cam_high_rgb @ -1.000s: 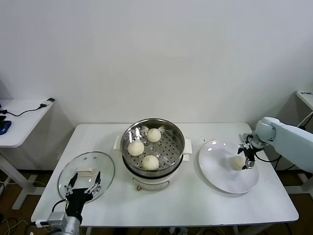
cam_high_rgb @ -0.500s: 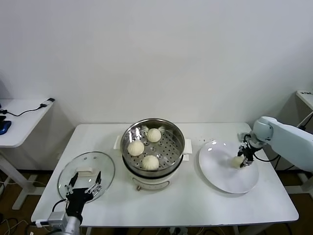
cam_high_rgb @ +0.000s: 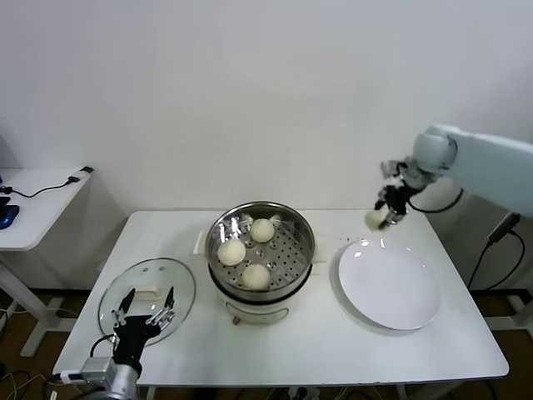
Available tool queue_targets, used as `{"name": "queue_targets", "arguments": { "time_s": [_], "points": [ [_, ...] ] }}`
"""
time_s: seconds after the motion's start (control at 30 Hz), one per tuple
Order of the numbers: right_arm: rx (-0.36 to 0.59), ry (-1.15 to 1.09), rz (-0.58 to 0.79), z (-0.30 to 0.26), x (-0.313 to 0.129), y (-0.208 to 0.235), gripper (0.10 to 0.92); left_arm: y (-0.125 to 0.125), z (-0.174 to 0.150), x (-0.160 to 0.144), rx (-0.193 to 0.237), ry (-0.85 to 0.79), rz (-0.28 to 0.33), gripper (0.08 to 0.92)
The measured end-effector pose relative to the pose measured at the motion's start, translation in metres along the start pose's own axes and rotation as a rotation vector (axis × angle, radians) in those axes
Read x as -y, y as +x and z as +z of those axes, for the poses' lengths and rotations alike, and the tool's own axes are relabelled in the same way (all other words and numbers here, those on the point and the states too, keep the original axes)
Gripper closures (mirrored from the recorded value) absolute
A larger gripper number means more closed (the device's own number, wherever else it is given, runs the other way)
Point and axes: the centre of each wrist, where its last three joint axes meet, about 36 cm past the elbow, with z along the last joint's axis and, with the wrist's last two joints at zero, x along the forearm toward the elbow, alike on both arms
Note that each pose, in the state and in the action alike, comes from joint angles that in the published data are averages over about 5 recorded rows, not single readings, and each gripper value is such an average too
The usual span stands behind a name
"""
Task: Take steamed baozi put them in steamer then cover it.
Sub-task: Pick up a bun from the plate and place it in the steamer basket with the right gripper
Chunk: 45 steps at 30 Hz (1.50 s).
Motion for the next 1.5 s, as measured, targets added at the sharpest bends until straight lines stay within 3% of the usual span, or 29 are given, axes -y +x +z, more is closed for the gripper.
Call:
{"name": "queue_targets", "arguments": {
  "time_s": [0.23, 0.5, 1.17, 1.3, 1.5],
  "points": [
    [0.097, 0.043, -0.001, -0.095, -0.013, 0.030, 0.479, -0.001, -0.003, 0.005, 0.011, 0.007, 0.014, 0.177],
    [0.100, 0.029, -0.024, -0.162, -0.032, -0.002, 0.479, 0.000, -0.005, 0.006, 0.015, 0.011, 0.019, 0.177],
    [0.019, -0.021, -0.063, -0.181, -0.052, -0.119, 0.473, 0.000, 0.001, 0.004, 0.001, 0.017, 0.012, 0.177],
    [0.018, -0.023, -0.059, -0.181, -0.052, -0.126, 0.414, 0.000, 0.002, 0.004, 0.000, 0.016, 0.012, 0.177],
    [0.040, -0.026, -0.057, -0.180, -0.047, -0.124, 0.252, 0.000, 0.001, 0.004, 0.002, 0.011, 0.013, 0.177]
  ]
}}
